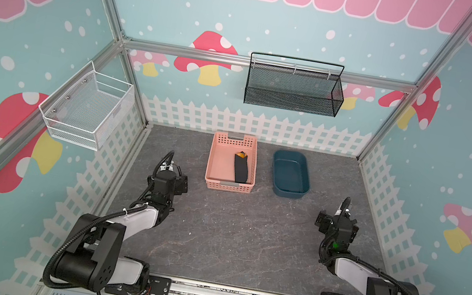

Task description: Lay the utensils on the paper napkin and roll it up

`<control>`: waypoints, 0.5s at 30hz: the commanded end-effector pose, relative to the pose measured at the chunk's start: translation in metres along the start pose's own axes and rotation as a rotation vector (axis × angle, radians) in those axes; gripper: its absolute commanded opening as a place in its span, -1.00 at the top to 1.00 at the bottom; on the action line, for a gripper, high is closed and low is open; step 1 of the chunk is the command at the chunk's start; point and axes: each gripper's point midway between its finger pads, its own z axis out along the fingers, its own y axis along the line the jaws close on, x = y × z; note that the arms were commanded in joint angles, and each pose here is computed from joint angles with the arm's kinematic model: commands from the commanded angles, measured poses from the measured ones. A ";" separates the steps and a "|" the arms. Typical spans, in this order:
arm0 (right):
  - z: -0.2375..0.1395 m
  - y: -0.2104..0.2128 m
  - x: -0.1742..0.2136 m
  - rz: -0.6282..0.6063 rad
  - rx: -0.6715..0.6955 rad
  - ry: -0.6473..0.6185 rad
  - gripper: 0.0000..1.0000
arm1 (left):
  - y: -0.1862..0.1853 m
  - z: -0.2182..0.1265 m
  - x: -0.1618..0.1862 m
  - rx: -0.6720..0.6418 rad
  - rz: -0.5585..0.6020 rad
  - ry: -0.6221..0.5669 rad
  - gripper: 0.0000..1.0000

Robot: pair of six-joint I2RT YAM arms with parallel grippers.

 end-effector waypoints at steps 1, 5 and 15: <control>0.000 0.005 -0.047 0.001 -0.032 -0.199 -0.99 | -0.011 0.001 -0.030 0.062 0.031 -0.138 -1.00; -0.004 0.011 -0.059 0.014 -0.084 -0.290 -0.99 | -0.014 0.005 -0.034 0.093 0.056 -0.184 -1.00; -0.001 0.034 -0.047 -0.059 -0.218 -0.333 -0.99 | -0.012 0.018 -0.015 0.183 0.013 -0.194 -0.99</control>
